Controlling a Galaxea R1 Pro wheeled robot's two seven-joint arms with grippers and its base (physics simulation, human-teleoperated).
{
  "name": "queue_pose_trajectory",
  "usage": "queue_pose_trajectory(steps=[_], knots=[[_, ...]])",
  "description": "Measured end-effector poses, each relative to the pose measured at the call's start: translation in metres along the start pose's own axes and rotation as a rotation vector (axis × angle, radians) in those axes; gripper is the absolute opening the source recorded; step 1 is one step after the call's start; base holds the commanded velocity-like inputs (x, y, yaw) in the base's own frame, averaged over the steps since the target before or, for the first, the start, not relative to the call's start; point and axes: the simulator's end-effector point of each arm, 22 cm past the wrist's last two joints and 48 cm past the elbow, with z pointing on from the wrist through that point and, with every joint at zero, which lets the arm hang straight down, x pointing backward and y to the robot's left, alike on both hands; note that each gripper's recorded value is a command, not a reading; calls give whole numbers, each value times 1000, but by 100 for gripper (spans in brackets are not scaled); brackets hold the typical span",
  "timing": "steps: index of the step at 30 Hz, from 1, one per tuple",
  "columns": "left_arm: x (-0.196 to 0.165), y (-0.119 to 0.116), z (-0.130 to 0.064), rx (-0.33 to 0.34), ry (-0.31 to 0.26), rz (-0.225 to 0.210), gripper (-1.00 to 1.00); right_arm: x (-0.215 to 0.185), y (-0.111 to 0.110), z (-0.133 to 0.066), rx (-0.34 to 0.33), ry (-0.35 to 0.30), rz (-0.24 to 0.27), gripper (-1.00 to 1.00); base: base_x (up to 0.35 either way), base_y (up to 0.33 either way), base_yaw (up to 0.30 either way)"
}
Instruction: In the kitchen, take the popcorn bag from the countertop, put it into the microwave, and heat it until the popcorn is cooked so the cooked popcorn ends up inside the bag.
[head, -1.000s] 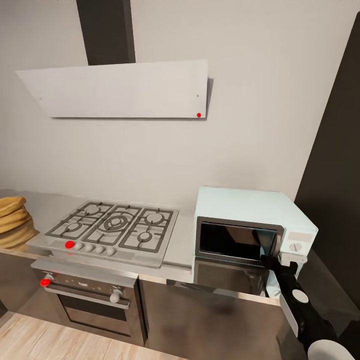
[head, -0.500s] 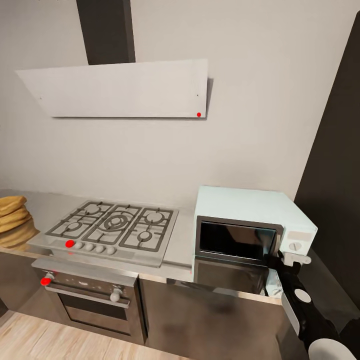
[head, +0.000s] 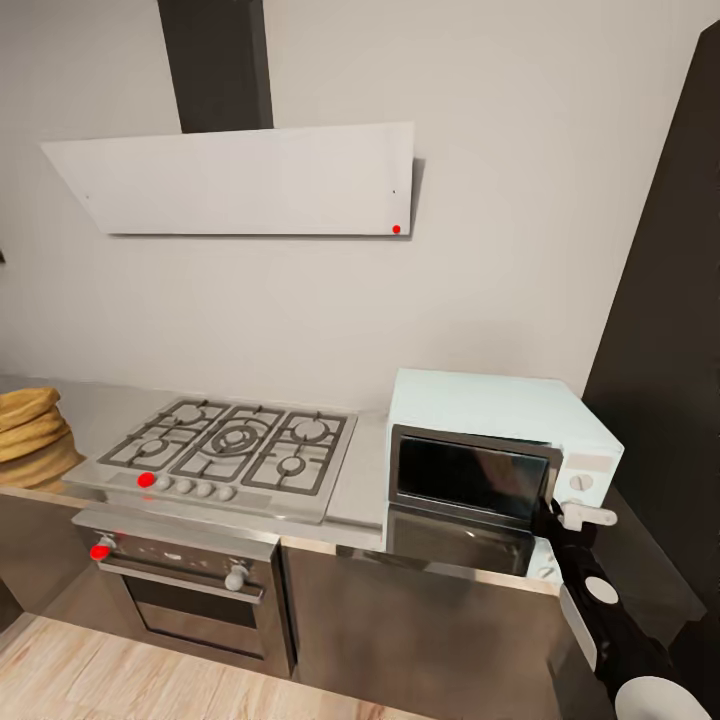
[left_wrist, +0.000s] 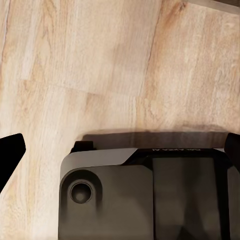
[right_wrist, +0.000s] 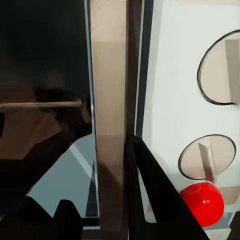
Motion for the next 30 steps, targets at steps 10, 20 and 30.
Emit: queue_pose_trajectory(steps=[10,20,30], knots=[[0,0,0,0,0,1,100,0,4,0,-11,-1,-8,-100,-56,0,0],[0,0,0,0,0,1,100,0,5,-1,-14,-2,-7,-100,-22,0,0],[0,0,0,0,0,0,100,-1,15,-1,-41,-2,-30,-100,-117,0,0]])
